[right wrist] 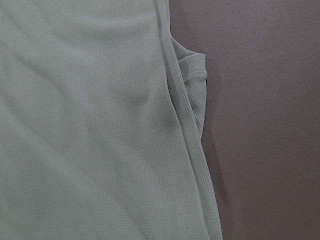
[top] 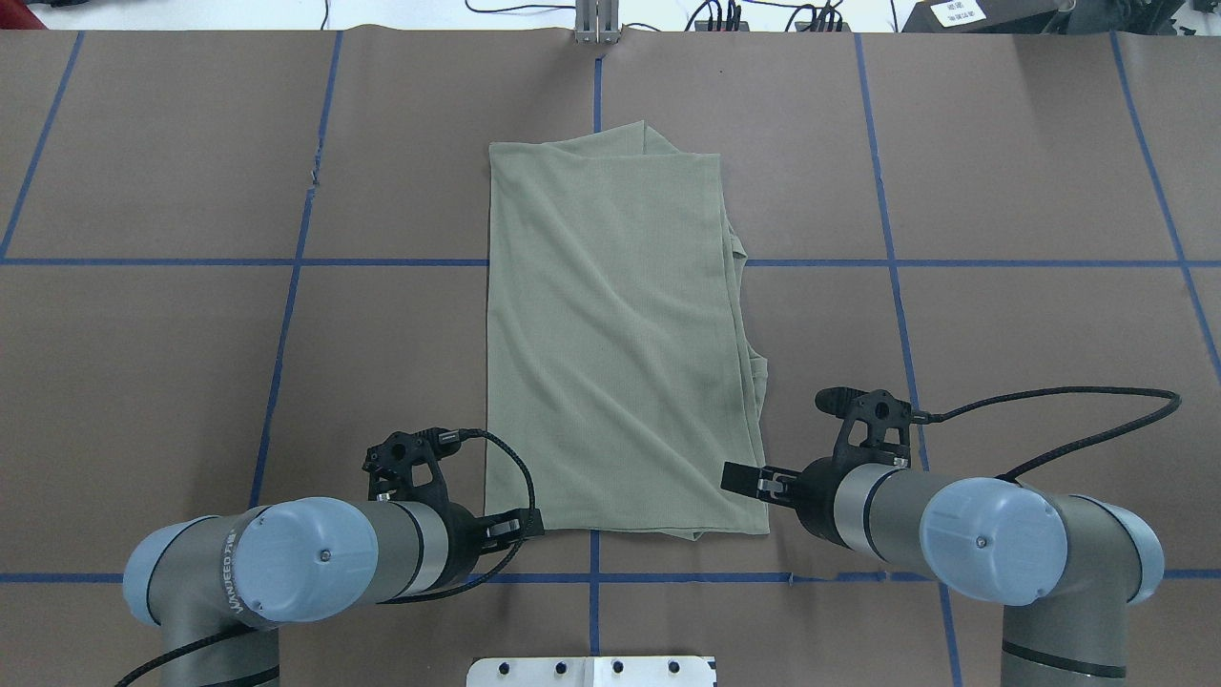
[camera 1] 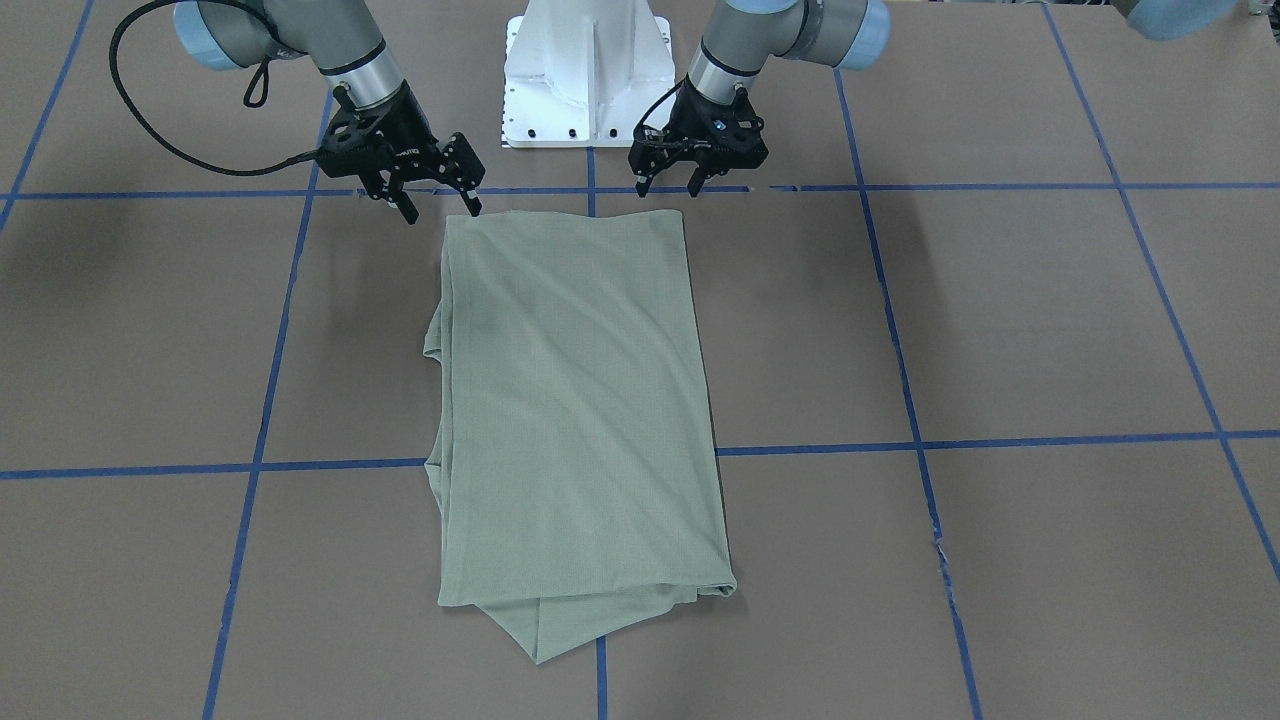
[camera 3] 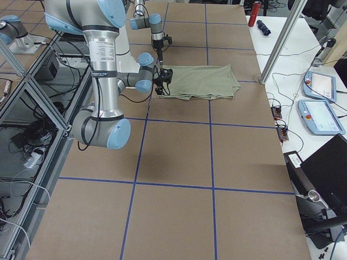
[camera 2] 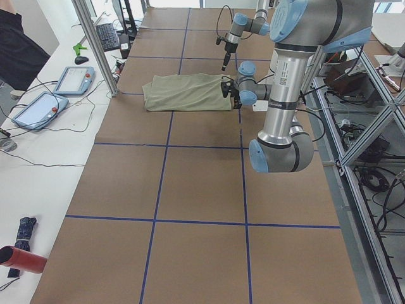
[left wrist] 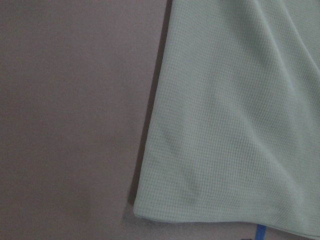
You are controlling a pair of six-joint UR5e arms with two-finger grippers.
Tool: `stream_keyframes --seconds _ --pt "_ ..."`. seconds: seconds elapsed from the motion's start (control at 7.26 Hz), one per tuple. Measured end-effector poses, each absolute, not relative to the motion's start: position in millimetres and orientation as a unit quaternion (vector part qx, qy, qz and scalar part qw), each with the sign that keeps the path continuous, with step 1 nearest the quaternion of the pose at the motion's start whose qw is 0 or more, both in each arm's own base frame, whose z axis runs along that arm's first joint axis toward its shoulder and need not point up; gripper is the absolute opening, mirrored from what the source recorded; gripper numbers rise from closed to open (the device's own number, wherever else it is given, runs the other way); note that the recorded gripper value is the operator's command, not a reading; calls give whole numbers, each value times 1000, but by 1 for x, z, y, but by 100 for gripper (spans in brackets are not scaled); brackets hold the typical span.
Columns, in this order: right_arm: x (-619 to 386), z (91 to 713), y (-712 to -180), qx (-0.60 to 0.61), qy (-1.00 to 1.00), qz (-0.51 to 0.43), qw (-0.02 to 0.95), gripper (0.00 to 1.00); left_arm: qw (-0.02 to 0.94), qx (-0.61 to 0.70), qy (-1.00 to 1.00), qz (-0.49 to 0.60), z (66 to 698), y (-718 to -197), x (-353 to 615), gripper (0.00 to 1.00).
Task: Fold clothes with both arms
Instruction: 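Grasp the two shirt corners nearest the robot with both grippers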
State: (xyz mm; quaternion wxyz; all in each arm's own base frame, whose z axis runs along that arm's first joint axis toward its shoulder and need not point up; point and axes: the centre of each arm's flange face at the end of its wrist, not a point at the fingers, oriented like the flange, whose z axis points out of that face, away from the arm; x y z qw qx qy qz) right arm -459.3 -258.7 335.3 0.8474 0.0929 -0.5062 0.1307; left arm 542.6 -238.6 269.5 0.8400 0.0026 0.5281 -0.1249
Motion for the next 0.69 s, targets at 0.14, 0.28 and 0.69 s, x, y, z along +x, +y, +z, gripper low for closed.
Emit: stream_keyframes --seconds 0.14,0.28,0.69 --pt "-459 336 -259 93 -506 131 848 100 829 6 545 -125 269 -242 543 82" --pt "-460 337 -259 93 -504 131 848 100 822 10 556 -126 272 -248 545 82" --pt "-461 339 -259 93 -503 131 849 100 824 34 554 -114 284 -265 545 82"
